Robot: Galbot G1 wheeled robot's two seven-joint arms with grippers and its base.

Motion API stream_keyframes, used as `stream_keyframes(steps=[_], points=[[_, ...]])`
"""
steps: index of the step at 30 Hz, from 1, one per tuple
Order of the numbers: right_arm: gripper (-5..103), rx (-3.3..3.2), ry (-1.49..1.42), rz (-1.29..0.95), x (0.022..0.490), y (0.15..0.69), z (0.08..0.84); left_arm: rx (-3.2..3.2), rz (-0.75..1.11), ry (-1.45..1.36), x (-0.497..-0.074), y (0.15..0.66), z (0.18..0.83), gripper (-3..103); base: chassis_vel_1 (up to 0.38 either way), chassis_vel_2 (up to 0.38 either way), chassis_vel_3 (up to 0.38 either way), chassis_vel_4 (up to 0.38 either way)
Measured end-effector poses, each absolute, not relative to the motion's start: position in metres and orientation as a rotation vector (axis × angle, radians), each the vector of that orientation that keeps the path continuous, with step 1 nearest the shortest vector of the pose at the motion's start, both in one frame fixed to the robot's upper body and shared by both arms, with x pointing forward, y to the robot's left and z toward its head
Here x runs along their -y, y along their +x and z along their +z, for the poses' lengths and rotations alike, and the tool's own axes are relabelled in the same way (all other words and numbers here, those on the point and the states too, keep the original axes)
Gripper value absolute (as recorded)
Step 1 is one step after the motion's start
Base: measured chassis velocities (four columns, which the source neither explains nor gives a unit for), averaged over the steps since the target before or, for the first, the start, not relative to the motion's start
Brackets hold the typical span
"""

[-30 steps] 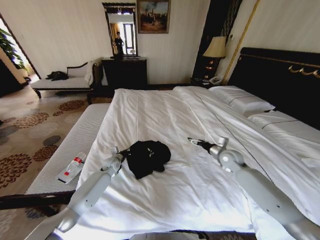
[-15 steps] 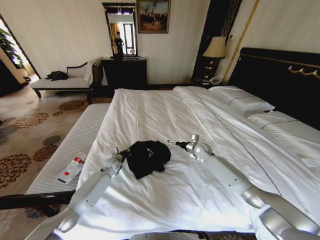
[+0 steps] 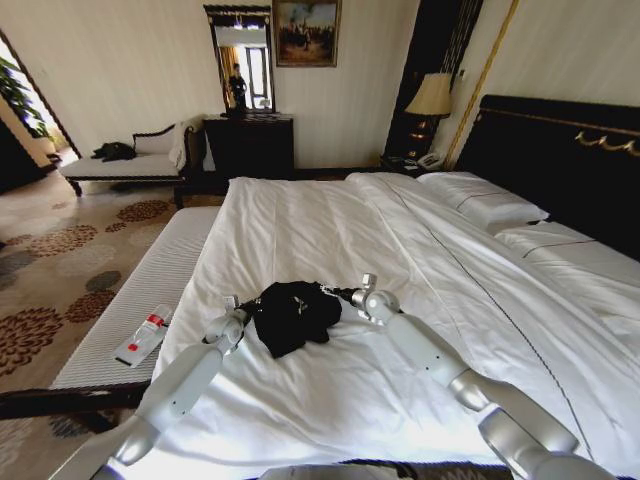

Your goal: Fold the clothes on the bed.

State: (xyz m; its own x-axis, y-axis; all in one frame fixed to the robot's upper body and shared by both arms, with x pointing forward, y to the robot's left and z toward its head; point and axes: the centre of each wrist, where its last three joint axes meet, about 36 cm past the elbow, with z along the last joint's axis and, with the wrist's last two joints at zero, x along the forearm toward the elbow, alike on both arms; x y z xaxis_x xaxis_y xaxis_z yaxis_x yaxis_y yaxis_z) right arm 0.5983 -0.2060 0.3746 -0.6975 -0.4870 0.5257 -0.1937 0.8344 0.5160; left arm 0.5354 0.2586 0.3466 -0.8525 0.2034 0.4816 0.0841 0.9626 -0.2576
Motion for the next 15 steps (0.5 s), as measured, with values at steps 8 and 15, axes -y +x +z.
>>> stream_keyframes(steps=[8,15], points=[[96,2.323,0.486,-0.556,0.204,0.593,0.372,2.584,0.316,-0.193,-0.255,0.537,0.345,1,0.0,0.0,0.0,0.0],[64,2.339,0.467,-0.544,0.218,0.592,0.377,2.582,0.317,-0.196,-0.251,0.535,0.344,1,0.0,0.0,0.0,0.0]])
